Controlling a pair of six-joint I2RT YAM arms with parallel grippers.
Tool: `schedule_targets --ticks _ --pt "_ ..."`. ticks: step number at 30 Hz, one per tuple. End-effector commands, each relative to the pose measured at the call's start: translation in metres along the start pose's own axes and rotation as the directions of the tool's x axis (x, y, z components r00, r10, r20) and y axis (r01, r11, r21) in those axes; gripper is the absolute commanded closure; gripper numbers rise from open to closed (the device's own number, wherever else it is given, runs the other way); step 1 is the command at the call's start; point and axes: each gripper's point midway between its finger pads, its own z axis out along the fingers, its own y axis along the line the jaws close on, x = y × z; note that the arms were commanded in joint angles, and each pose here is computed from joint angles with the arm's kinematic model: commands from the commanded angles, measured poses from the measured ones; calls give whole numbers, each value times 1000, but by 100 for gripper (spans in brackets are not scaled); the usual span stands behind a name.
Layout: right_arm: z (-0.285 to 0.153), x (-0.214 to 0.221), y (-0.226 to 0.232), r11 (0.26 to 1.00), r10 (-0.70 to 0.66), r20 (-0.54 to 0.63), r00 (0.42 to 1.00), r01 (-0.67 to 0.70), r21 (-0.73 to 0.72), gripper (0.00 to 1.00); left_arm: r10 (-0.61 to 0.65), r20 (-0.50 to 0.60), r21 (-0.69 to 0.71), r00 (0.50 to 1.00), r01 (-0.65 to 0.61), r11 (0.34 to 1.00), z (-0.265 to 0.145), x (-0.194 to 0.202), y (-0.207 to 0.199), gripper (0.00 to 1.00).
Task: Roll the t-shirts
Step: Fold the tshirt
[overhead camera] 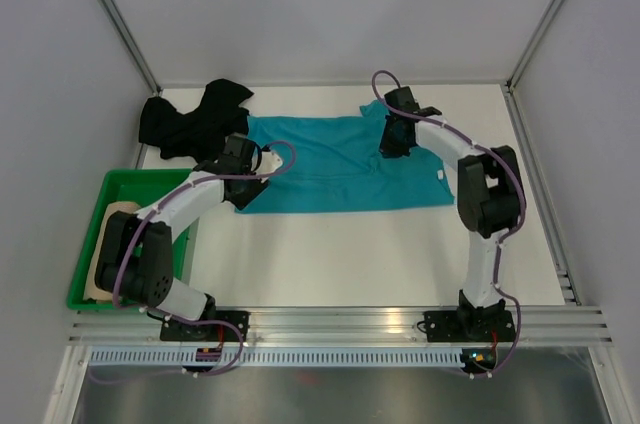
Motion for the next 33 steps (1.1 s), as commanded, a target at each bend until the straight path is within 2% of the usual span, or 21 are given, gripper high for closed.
schedule_targets --ticks 1,2,3,4,5,7,9,12,15,19,22,25,26,27,29,30,33 --pt "-78 -29 -45 998 54 127 990 -57 24 84 75 16 -7 997 -74 997 -27 -6 1 42" --pt "-75 -6 -71 995 60 87 994 -67 74 75 144 6 -3 990 -144 990 -31 -5 -9 41" --pt "-79 -2 -94 989 88 93 992 -98 112 54 176 -15 -28 984 -176 984 -33 -1 -9 40" --pt "-92 -1 -105 986 100 121 988 -114 119 47 206 -8 -32 979 -206 978 -36 -1 -12 37" --pt "-85 24 -124 981 112 76 991 -123 153 41 233 4 -19 972 -233 972 -33 -1 -19 37" --pt "-85 36 -149 970 170 63 983 -179 164 40 242 -10 -12 970 -242 970 -23 2 -22 36" --pt "-73 61 -169 960 231 4 973 -229 160 40 253 -36 -13 967 -254 967 -12 7 -24 34" --pt "-61 71 -194 939 292 4 956 -287 189 40 302 -88 -30 949 -305 952 6 17 -22 34" --pt "-53 71 -189 945 292 -12 956 -286 161 41 319 -106 -80 942 -328 941 17 15 -14 34" --pt "-52 71 -189 941 303 -7 953 -298 160 42 291 -61 -55 955 -294 954 23 10 -23 34" --pt "-50 76 -191 942 298 -14 955 -292 165 46 286 -86 -31 955 -289 957 33 18 -29 35" --pt "-46 83 -193 941 300 -30 953 -291 173 63 291 -119 -7 949 -294 956 43 27 -35 44" --pt "-45 83 -193 941 302 -30 953 -292 170 76 289 -120 -6 950 -291 957 44 27 -35 49" --pt "-44 85 -192 942 301 -34 953 -291 170 83 289 -127 2 949 -291 957 46 30 -36 62" --pt "-47 86 -193 942 298 -36 954 -288 171 98 276 -125 8 953 -278 961 46 32 -39 82" --pt "-50 86 -193 942 295 -33 955 -285 177 100 271 -120 6 955 -272 962 45 32 -39 97" --pt "-66 88 -198 940 285 -23 958 -275 200 100 269 -100 9 958 -270 963 36 37 -42 98"
